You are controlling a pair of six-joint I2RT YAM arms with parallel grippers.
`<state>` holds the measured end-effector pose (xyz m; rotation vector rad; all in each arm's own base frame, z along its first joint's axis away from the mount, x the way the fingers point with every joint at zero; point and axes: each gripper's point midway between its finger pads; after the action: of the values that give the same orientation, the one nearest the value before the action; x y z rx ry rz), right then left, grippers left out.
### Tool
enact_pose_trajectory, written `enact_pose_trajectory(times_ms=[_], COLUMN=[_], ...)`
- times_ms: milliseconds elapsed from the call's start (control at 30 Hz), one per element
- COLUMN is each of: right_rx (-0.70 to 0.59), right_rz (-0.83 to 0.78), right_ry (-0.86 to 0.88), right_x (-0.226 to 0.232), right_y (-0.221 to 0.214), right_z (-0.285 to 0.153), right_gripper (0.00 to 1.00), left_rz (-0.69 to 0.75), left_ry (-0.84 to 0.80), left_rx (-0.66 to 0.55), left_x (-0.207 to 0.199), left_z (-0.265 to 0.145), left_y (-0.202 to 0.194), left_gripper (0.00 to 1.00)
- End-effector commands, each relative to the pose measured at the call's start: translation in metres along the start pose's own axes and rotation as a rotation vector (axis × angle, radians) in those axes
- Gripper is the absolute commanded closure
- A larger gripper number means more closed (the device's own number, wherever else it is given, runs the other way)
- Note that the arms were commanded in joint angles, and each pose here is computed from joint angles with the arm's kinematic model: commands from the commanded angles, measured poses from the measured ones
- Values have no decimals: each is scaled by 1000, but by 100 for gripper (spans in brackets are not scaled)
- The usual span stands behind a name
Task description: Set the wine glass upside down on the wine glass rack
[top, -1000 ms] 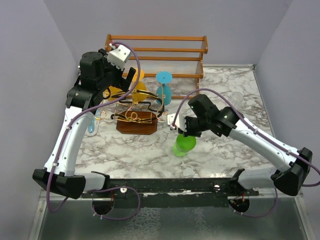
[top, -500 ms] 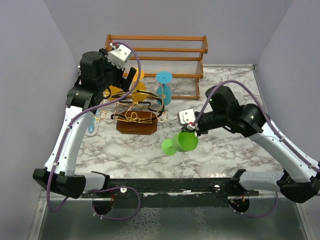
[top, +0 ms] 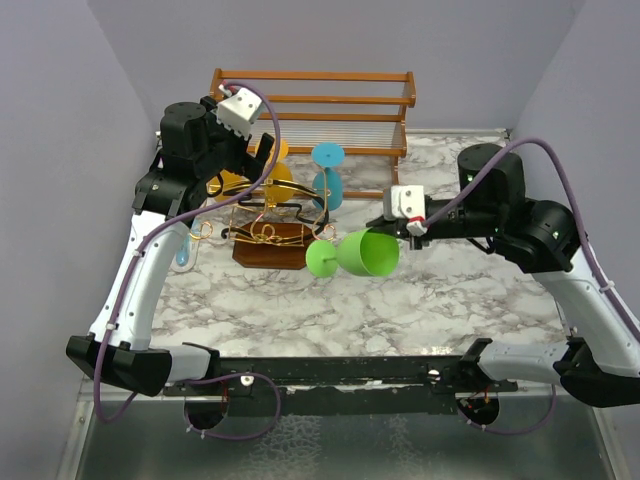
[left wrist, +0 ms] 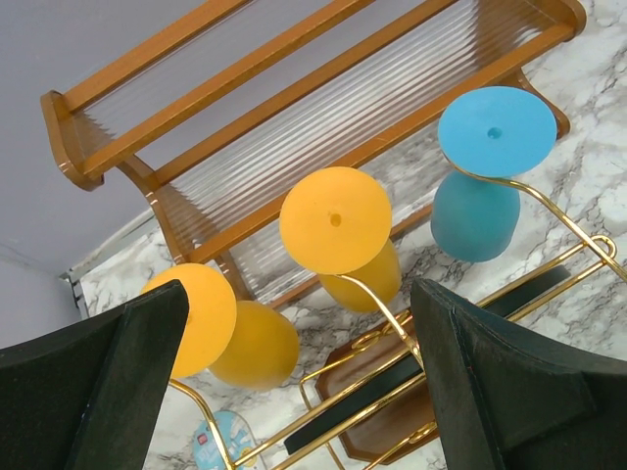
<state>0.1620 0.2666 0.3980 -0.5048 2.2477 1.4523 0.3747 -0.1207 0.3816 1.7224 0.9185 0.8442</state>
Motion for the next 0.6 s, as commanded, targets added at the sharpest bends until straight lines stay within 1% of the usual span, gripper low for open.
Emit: enact_pose_trajectory(times_ms=[0,167,367,433,567], right_rx=[-56,-48,26,40,58], right_rz=[-20,24,166,199,237], right_ry=[-239,-471,-780,-834,-875], right_x=[-51,-100,-152,-159,-166], right_y=[32,39,19,13,4], right_z=[-20,-33,-50,-52,-49], right_gripper=[99,99,99,99,99], left_rz=[-32,-95,-214,-253,-342], left_ry=[-28,-81,-211,-268,-396], left_rx=[-69,-91,-120,-126,-142], left_x=[-3,-14,-39,-48,-68], left_z=[-4,-7,-11,-14,-21], left_y=[22,28,36,39,48], left_gripper=[1,1,1,3,6])
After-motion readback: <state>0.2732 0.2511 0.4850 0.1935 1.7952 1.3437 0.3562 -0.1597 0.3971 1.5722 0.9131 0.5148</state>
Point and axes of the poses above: each gripper's point midway between its finger pads, its own z axis out along the fingers, its own x axis along the line the jaws close on, y = z × x, and after that the axes turned 6 degrees about -z, right-handed
